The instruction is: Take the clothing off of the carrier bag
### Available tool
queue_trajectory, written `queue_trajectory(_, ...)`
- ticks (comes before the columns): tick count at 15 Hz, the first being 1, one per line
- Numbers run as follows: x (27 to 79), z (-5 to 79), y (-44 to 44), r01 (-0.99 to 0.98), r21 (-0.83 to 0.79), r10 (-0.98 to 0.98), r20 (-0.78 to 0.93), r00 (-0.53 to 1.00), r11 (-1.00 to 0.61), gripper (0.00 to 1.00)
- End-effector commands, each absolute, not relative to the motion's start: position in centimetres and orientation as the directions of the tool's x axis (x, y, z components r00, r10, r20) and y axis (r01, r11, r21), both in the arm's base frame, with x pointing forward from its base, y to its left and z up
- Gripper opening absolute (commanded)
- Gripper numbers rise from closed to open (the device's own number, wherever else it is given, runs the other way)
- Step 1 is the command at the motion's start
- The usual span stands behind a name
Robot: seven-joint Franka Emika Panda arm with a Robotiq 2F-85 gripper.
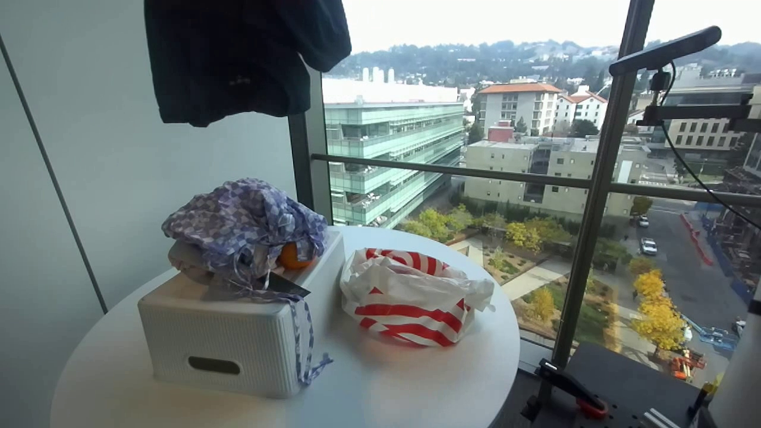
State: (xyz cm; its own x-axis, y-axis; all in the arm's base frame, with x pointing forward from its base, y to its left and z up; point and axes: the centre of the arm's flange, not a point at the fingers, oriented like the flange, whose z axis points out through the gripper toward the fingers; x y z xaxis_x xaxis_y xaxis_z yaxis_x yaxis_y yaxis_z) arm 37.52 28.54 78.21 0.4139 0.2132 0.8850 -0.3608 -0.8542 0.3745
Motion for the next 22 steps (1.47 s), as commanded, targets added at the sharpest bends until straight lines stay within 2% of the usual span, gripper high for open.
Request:
queue_trajectory(1,43.6,79.9,34.8,-0.364,0.406,0.274,0.89,0.364,-0.838,0.05)
queue_trajectory(9,59.4,67.5,33.7,-0.313,0.612,0.363,0.728,0.581,-0.726,0.05)
queue_trajectory(11,61.7,64.0,32.3,-0.264,0.645,0.375,0.676,0.635,-0.717,0.05)
queue_trajectory(15,64.2,59.0,29.2,-0.172,0.678,0.377,0.58,0.722,-0.714,0.05)
queue_trajectory(22,64.4,50.3,23.8,0.013,0.631,0.362,0.427,0.828,-0.776,0.05)
